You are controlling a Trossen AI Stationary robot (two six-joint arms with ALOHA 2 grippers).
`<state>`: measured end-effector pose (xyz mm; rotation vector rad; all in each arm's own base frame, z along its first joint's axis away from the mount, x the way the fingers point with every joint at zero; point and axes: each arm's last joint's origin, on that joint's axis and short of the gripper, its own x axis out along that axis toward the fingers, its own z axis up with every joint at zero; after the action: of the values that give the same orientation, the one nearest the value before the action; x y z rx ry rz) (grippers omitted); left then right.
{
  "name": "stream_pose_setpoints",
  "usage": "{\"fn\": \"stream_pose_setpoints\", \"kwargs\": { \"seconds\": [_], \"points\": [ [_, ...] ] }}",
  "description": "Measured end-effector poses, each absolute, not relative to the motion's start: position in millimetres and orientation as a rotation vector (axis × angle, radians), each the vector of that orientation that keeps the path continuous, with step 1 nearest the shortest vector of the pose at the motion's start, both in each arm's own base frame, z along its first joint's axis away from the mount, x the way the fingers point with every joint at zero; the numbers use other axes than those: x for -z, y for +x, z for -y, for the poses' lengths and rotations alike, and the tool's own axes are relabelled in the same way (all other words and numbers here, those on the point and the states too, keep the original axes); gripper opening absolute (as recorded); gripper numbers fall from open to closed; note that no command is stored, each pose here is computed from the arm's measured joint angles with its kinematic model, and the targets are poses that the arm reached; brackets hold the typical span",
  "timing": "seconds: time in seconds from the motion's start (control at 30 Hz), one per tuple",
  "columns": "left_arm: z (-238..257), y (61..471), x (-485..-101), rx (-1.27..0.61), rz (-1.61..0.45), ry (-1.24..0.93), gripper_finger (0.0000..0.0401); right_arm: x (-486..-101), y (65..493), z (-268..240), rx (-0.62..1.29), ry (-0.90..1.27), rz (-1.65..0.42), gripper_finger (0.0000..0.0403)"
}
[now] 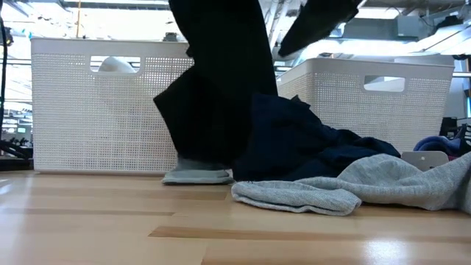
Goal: Sort clothes
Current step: Put the black underwear into the right white bin
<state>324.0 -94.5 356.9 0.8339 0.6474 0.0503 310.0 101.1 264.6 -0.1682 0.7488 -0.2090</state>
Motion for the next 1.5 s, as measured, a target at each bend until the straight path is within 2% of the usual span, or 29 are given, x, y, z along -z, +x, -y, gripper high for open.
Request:
{"fn": "stream_pose_setpoints", "kwargs": {
  "seconds": [0.3,0.5,0.83,1.03,1.23,1.5],
  "points": [
    [94.1,322.9,-377.2,-0.050,-0.609,0.872,0.0000,-239.0,330.4,-94.8,0.303,-0.186,-0.765,0.0259],
    [93.4,321.1,-388.2,-0.050,-0.598,0.881,0.0000,-242.1,334.3,-90.4,0.377,-0.156,-0.701,0.0259],
    [95.4,318.1,-411.8,-0.048,-0.528,0.901,0.0000,-255.4,343.2,-103.6,0.316,-0.154,-0.537,0.0259],
    [104.6,313.6,-422.7,-0.017,-0.482,0.903,0.0000,-257.7,344.0,-102.4,0.372,-0.168,-0.506,0.0250],
    [114.1,309.0,-429.5,0.006,-0.446,0.902,0.0000,-261.4,346.0,-102.2,0.385,-0.192,-0.470,0.0195],
    [121.1,306.3,-430.5,0.051,-0.428,0.888,0.0000,-264.9,347.2,-105.7,0.359,-0.253,-0.446,0.0044]
  ]
}}
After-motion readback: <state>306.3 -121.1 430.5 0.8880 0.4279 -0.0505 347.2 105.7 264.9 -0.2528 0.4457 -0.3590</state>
